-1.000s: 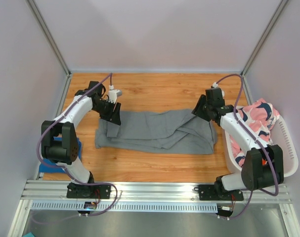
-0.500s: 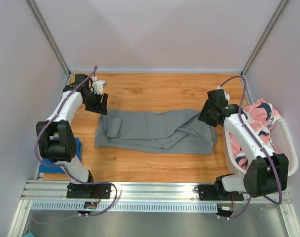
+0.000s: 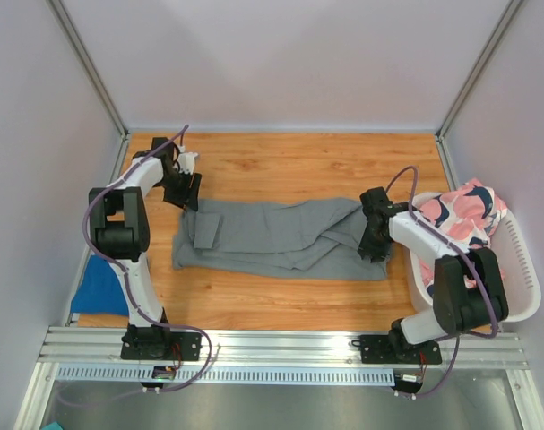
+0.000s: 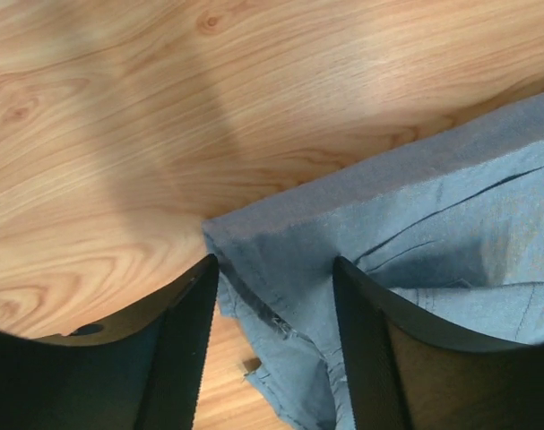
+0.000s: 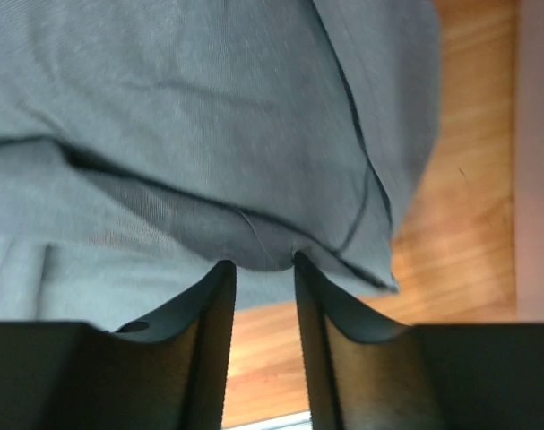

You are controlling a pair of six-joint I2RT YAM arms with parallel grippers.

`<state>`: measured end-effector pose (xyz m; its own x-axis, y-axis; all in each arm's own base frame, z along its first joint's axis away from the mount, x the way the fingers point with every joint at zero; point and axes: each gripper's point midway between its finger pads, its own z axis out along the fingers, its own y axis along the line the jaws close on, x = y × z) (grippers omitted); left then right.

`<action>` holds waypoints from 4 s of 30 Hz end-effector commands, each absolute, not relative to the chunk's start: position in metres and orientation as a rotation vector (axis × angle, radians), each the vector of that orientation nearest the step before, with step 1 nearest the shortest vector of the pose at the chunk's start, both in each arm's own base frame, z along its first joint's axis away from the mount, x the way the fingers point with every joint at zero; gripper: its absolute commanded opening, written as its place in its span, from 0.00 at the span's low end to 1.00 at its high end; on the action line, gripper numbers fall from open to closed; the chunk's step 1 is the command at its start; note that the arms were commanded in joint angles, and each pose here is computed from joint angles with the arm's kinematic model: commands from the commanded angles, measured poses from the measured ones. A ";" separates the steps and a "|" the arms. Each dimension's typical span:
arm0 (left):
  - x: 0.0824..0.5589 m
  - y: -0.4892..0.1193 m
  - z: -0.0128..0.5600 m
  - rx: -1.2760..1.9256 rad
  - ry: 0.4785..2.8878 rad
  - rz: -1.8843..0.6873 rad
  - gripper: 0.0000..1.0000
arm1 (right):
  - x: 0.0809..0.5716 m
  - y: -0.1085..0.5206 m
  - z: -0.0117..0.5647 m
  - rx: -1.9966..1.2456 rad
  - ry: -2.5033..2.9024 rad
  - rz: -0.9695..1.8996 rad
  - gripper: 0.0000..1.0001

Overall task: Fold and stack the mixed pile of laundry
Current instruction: Fold the shirt.

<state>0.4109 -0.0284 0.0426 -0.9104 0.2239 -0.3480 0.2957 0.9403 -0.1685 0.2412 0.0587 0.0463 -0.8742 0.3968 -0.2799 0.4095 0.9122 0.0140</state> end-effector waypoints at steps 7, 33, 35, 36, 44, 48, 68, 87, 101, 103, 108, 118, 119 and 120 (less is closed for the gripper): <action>0.378 -0.040 0.034 0.460 2.778 -0.397 0.05 | 0.339 0.067 0.035 0.592 2.730 -0.051 0.06; 0.200 -0.107 0.130 1.246 2.532 -0.869 0.53 | 0.543 0.115 0.180 0.402 2.359 0.271 0.52; 0.231 -0.102 0.120 1.082 2.594 -0.789 0.53 | 0.523 0.110 0.185 0.467 2.360 0.270 0.52; 0.241 -0.093 0.110 1.045 2.641 -0.699 0.53 | 0.505 0.105 0.156 0.507 2.420 0.233 0.52; 0.266 -0.084 0.044 0.911 2.846 -0.641 0.53 | 0.459 0.113 0.074 0.693 2.571 0.283 0.52; 0.245 -0.085 0.031 0.982 2.870 -0.670 0.51 | 0.455 0.125 0.029 0.749 2.684 0.312 0.49; 0.133 -0.202 0.056 1.726 2.525 -1.119 0.50 | 0.585 0.159 0.057 0.825 2.521 0.619 0.29; 0.150 -0.121 0.113 2.106 1.890 -0.331 0.54 | 0.347 0.177 0.196 -0.065 2.436 0.565 0.57; 0.152 -0.159 0.057 2.292 0.719 -0.081 0.84 | 0.141 0.239 0.099 -0.171 2.672 0.816 0.55; 0.154 -0.155 0.048 2.328 0.709 -0.064 0.82 | 0.138 0.252 0.093 -0.124 2.671 0.899 0.56; 0.143 -0.153 0.022 2.398 0.621 -0.101 0.71 | 0.135 0.259 0.068 -0.066 2.760 0.849 0.57; 0.129 -0.175 0.017 2.372 0.679 -0.219 0.25 | 0.127 0.284 0.035 -0.179 2.891 0.891 0.57; 0.129 -0.177 0.018 2.376 0.707 -0.235 0.16 | 0.126 0.285 0.031 -0.194 2.904 0.885 0.57; 0.124 -0.181 0.019 2.391 0.701 -0.253 0.12 | 0.125 0.288 0.033 -0.210 2.908 0.890 0.57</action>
